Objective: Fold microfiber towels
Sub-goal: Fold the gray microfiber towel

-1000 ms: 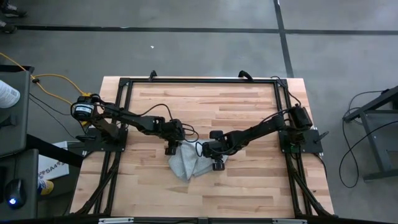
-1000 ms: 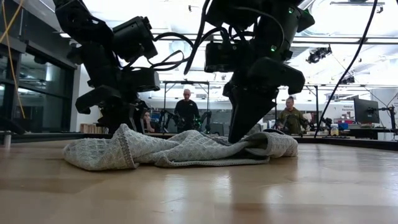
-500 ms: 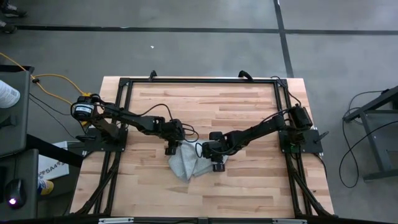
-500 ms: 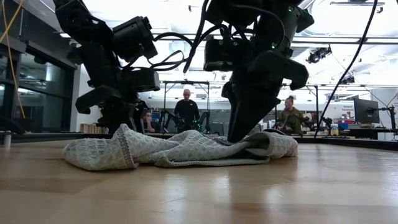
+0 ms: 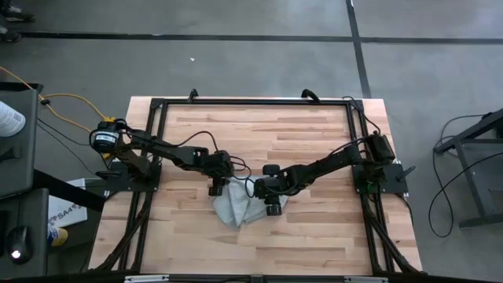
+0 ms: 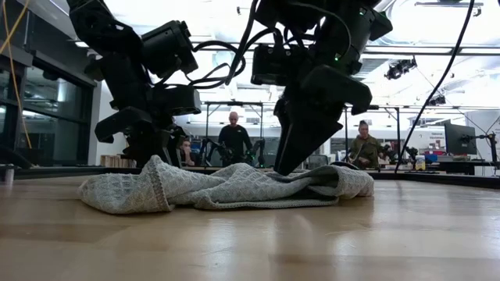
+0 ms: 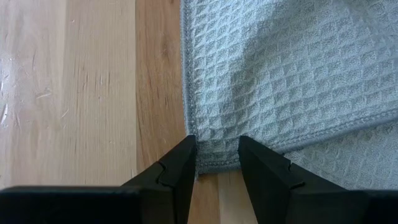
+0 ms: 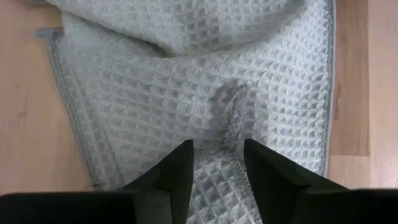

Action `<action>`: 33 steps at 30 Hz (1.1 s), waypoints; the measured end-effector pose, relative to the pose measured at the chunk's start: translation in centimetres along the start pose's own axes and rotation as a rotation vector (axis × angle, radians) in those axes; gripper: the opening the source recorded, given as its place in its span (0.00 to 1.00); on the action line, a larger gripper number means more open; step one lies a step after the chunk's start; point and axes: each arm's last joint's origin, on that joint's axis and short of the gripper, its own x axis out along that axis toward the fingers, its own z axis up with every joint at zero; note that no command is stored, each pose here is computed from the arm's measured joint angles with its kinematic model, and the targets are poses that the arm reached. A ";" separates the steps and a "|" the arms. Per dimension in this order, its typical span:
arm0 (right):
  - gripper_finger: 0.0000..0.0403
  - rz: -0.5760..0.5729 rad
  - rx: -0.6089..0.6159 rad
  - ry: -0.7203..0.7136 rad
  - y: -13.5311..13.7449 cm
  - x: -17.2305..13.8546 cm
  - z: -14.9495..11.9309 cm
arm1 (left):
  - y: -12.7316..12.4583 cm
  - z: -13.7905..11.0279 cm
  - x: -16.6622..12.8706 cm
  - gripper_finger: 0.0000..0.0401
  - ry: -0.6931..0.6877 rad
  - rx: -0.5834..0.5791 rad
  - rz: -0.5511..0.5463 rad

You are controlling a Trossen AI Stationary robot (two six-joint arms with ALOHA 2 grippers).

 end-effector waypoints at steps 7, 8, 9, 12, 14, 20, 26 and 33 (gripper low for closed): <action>0.33 0.002 0.000 0.001 0.0 0.1 0.0 | 0.0 0.0 0.0 0.31 0.000 0.000 0.000; 0.33 0.005 0.000 0.004 0.0 0.2 0.0 | 0.0 0.0 0.0 0.31 0.000 0.000 0.000; 0.32 0.006 0.000 0.009 0.0 0.4 -0.1 | 0.0 0.0 0.0 0.31 0.000 0.000 0.000; 0.32 0.004 -0.003 0.026 0.1 0.8 -0.3 | 0.0 0.0 0.0 0.31 0.000 0.000 0.000; 0.32 -0.001 -0.004 0.021 0.0 0.8 -0.3 | 0.0 0.0 0.0 0.31 0.000 0.000 0.000; 0.29 -0.022 -0.025 0.019 0.0 0.8 -0.2 | 0.0 0.0 0.0 0.31 0.000 0.000 0.000; 0.11 -0.021 -0.044 0.020 0.0 0.8 -0.3 | 0.0 0.0 0.0 0.31 0.000 -0.001 0.000; 0.02 -0.001 -0.046 0.019 0.0 0.5 -0.2 | 0.0 0.0 0.0 0.31 0.000 -0.002 0.000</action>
